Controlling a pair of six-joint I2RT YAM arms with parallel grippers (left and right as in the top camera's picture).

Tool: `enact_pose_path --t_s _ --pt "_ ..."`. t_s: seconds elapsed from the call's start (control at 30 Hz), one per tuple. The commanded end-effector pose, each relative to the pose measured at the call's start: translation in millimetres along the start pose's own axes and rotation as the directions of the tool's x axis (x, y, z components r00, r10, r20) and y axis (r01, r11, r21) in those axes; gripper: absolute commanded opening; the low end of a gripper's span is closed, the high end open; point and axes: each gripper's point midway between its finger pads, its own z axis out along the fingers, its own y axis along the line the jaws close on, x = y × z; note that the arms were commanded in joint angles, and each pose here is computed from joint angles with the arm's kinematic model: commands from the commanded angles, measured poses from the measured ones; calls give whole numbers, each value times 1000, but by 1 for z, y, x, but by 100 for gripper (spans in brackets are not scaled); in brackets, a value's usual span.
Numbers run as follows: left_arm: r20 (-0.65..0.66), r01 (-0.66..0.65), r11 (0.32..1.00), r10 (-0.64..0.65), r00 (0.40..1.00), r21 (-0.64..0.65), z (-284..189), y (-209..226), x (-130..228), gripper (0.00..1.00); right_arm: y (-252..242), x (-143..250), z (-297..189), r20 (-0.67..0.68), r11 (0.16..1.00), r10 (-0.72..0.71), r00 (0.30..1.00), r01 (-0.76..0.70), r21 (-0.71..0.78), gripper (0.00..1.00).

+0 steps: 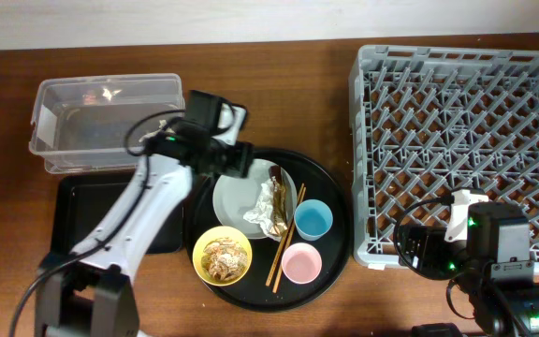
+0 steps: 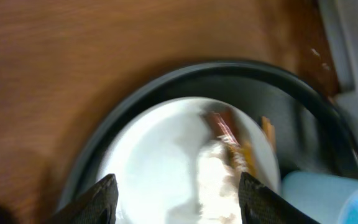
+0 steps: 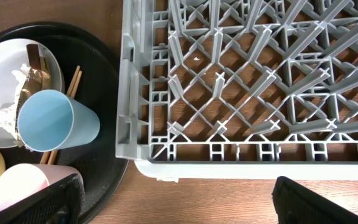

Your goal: Sort waste into correct bins and load items into the dishwasher rack

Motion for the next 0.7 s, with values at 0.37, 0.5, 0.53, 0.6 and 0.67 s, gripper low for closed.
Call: enact_pose_path --t_s 0.37,0.5,0.53,0.6,0.67 --pt "-330 -66 995 85 940 69 95 -61 90 1 -1 -2 -5 6 1000 -3 1000 3 8 98" --pt "-324 -29 999 40 945 39 80 -46 74 1 -1 -2 -5 6 1000 -3 1000 3 8 98" --pt "-309 -8 1000 12 951 14 68 -35 62 0 -1 -2 -5 6 1000 -3 1000 3 8 98" --pt "-245 42 999 -44 969 -13 37 -15 31 0 -1 -2 -5 6 1000 -3 1000 3 9 98" --pt "-154 80 996 -83 985 -26 7 1 4 1 -1 -2 -5 6 1000 -3 1000 3 8 98"
